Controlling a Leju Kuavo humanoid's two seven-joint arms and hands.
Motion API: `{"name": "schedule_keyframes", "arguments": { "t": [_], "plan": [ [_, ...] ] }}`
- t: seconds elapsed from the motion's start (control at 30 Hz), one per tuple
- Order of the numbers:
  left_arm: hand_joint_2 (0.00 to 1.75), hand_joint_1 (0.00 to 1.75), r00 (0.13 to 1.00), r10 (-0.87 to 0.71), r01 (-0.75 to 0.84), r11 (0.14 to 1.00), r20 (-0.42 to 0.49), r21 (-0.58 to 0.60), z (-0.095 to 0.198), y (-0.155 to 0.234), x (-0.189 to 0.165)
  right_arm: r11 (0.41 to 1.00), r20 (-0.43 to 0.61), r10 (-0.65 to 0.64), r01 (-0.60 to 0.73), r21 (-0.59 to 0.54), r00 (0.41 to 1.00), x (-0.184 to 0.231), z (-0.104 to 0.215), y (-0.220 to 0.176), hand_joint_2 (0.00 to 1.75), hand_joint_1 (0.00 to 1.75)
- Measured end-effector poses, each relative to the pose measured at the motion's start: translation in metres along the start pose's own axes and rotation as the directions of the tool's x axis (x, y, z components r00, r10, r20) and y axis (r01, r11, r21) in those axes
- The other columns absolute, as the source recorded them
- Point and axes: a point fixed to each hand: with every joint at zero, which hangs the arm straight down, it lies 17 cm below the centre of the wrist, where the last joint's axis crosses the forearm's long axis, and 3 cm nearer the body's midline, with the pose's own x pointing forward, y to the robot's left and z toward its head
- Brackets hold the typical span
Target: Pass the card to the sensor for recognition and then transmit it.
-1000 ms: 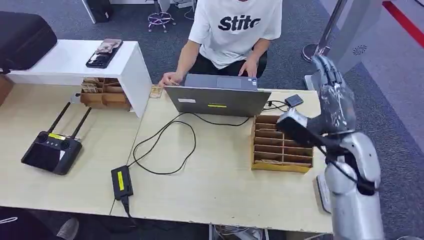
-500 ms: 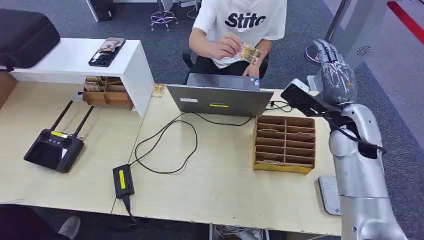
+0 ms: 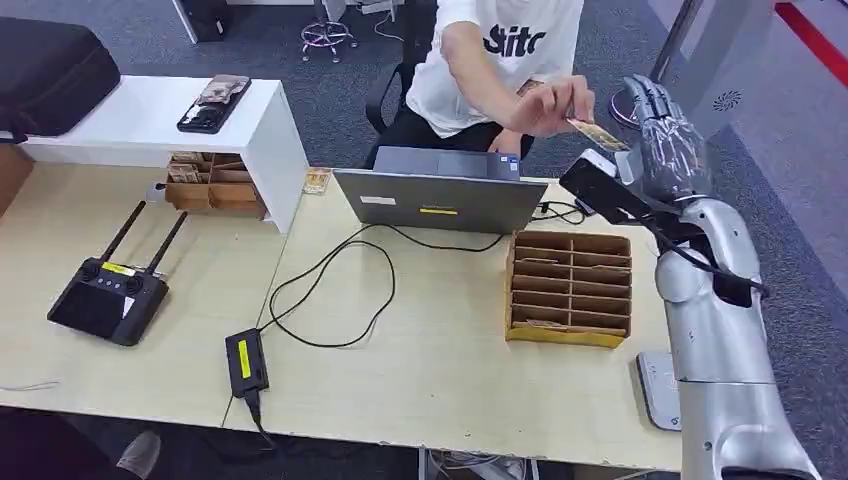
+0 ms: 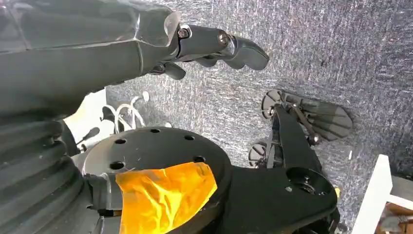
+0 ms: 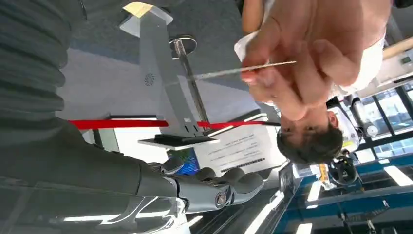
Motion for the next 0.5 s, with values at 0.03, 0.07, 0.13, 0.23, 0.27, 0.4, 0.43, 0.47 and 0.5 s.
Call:
{"name": "schedule_keyframes", "arguments": {
  "t": [0.03, 0.07, 0.13, 0.23, 0.27, 0.4, 0.43, 0.47, 0.5],
  "plan": [
    [1.75, 0.00, 1.000, 0.000, 0.000, 1.000, 0.000, 0.000, 0.000, 0.000, 0.000, 1.000, -0.001, 0.000, 0.000, 0.001, 1.000, 0.000, 0.000, 0.000, 1.75, 0.00],
    [1.75, 0.00, 1.000, 0.000, 0.000, 1.000, 0.000, 0.000, 0.000, 0.000, 0.000, 1.000, 0.000, 0.000, 0.000, 0.001, 1.000, 0.000, 0.000, 0.000, 1.75, 0.00],
    [1.75, 0.00, 1.000, 0.000, 0.000, 1.000, 0.000, 0.000, 0.000, 0.000, 0.000, 1.000, -0.001, 0.000, 0.000, 0.001, 1.000, 0.000, 0.000, 0.001, 1.75, 0.00],
    [1.75, 0.00, 1.000, 0.000, 0.000, 1.000, 0.000, 0.000, 0.000, 0.000, 0.000, 1.000, -0.001, 0.000, 0.000, 0.003, 1.000, 0.000, 0.000, 0.001, 1.75, 0.00],
    [1.75, 0.00, 1.000, 0.000, 0.000, 1.000, 0.000, 0.000, 0.000, 0.000, 0.000, 1.000, -0.002, 0.000, 0.000, 0.003, 1.000, -0.001, 0.000, 0.001, 1.75, 0.00],
    [1.75, 0.00, 1.000, -0.009, 0.009, 1.000, 0.001, 0.000, 0.000, 0.000, 0.000, 1.000, -0.028, 0.025, -0.025, 0.012, 0.999, -0.006, -0.004, 0.002, 1.75, 0.00],
    [1.75, 0.00, 1.000, -0.015, 0.015, 1.000, 0.001, -0.001, 0.000, 0.000, 0.000, 0.999, -0.035, 0.033, -0.033, 0.014, 0.999, -0.008, -0.006, 0.001, 1.75, 0.00],
    [1.75, 0.00, 1.000, -0.018, 0.018, 1.000, 0.001, 0.000, 0.000, 0.000, -0.001, 0.999, -0.038, 0.039, -0.039, 0.015, 0.998, -0.008, -0.008, 0.001, 1.75, 0.00],
    [1.75, 0.00, 1.000, -0.020, 0.020, 1.000, 0.001, 0.000, 0.000, 0.000, -0.001, 0.999, -0.042, 0.043, -0.042, 0.016, 0.998, -0.009, -0.011, 0.000, 1.75, 0.00]
  ]
}}
